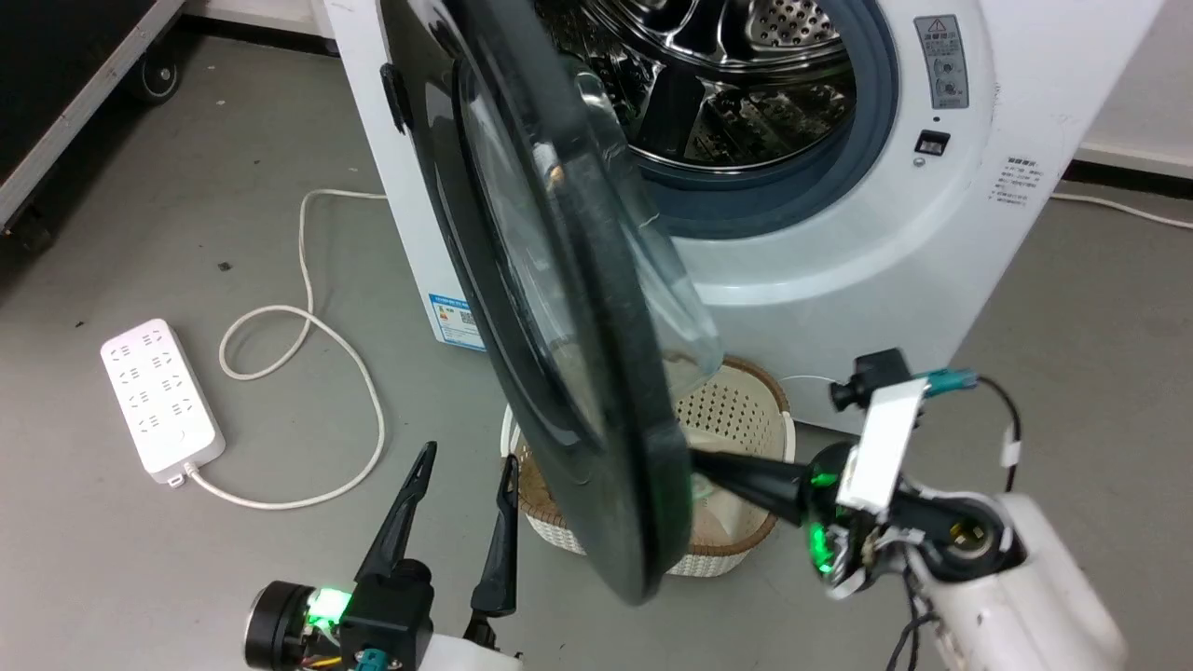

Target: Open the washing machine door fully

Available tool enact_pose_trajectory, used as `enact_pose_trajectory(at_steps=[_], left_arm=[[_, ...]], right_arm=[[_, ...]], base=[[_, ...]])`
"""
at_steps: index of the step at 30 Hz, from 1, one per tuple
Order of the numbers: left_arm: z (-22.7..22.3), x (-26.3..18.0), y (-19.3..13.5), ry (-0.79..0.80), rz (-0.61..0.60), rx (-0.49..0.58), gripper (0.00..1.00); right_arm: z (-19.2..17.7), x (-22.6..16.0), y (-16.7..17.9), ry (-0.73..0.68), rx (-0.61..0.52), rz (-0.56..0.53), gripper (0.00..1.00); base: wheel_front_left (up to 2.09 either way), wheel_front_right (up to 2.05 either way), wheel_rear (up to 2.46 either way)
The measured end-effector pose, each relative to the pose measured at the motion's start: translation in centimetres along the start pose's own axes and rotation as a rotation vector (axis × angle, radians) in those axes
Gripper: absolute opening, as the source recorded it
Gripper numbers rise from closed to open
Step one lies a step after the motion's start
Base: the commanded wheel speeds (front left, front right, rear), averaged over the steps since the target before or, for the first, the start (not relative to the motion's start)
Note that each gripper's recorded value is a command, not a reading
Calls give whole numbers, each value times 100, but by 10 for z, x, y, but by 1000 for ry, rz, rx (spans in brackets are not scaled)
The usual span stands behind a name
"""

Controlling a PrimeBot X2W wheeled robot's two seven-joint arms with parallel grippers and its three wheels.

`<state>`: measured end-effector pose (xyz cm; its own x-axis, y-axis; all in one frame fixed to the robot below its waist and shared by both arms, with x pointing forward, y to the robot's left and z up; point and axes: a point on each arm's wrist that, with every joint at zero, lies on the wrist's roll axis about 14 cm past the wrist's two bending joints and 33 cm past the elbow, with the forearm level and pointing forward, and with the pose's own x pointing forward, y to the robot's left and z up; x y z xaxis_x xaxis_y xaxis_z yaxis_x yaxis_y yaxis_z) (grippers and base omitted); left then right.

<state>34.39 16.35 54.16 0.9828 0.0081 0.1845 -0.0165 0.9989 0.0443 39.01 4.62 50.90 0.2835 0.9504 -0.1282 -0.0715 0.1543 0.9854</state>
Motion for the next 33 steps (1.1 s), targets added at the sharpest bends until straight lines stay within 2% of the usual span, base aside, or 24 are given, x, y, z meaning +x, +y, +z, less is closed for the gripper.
enact_pose_trajectory(at_steps=[2, 3, 4, 5, 6, 8, 9, 10, 11, 12, 13, 14, 17, 18, 19, 21, 23, 27, 33], left_arm=[[1, 0, 1, -2, 1, 0, 100], [2, -2, 1, -6, 5, -2, 100], [2, -2, 1, -6, 5, -2, 100], [3, -3, 2, -8, 7, -6, 100], [3, -3, 2, -8, 7, -6, 100], [6, -2, 0, -19, 4, -16, 100], [6, -2, 0, -19, 4, -16, 100], [7, 0, 0, -24, 2, -17, 100], [7, 0, 0, -24, 2, -17, 100], [9, 2, 0, -32, 0, -22, 100], [9, 2, 0, -32, 0, -22, 100], [12, 4, -1, -41, -5, -26, 100], [17, 7, -1, -58, -5, -38, 100], [17, 7, -1, -58, -5, -38, 100], [19, 9, 0, -67, -6, -40, 100], [22, 12, -1, -76, -13, -49, 100], [22, 13, -3, -77, -21, -57, 100], [20, 12, -10, -70, -45, -67, 100], [11, 10, -14, -40, -62, -78, 100]], right_arm=[[-3, 1, 1, -3, -4, 5, 0], [-2, 1, 3, -44, -12, 8, 24], [-2, 1, 3, -44, -12, 8, 96], [6, -4, 4, -102, -31, 1, 100], [6, -4, 4, -102, -31, 1, 100], [28, -21, 10, -231, -98, -17, 100], [28, -21, 10, -231, -98, -17, 100], [48, -40, 15, -347, -178, -45, 100], [48, -40, 15, -347, -178, -45, 100], [70, -67, 25, -484, -291, -81, 100], [70, -67, 25, -484, -291, -81, 100], [85, -95, 37, -611, -441, -131, 100], [97, -137, 59, -786, -745, -231, 100], [97, -137, 59, -786, -745, -231, 100], [97, -161, 68, -874, -942, -303, 100], [94, -184, 70, -947, -1114, -379, 100], [90, -205, 68, -1016, -1228, -447, 100], [77, -238, 59, -1138, -1324, -565, 100], [45, -242, 40, -1185, -1326, -664, 100]], base=[[0, 0, 0], [0, 0, 0], [0, 0, 0], [0, 0, 0], [0, 0, 0], [0, 0, 0], [0, 0, 0], [0, 0, 0], [0, 0, 0], [0, 0, 0], [0, 0, 0], [0, 0, 0], [0, 0, 0], [0, 0, 0], [0, 0, 0], [0, 0, 0], [0, 0, 0], [0, 0, 0], [0, 0, 0]])
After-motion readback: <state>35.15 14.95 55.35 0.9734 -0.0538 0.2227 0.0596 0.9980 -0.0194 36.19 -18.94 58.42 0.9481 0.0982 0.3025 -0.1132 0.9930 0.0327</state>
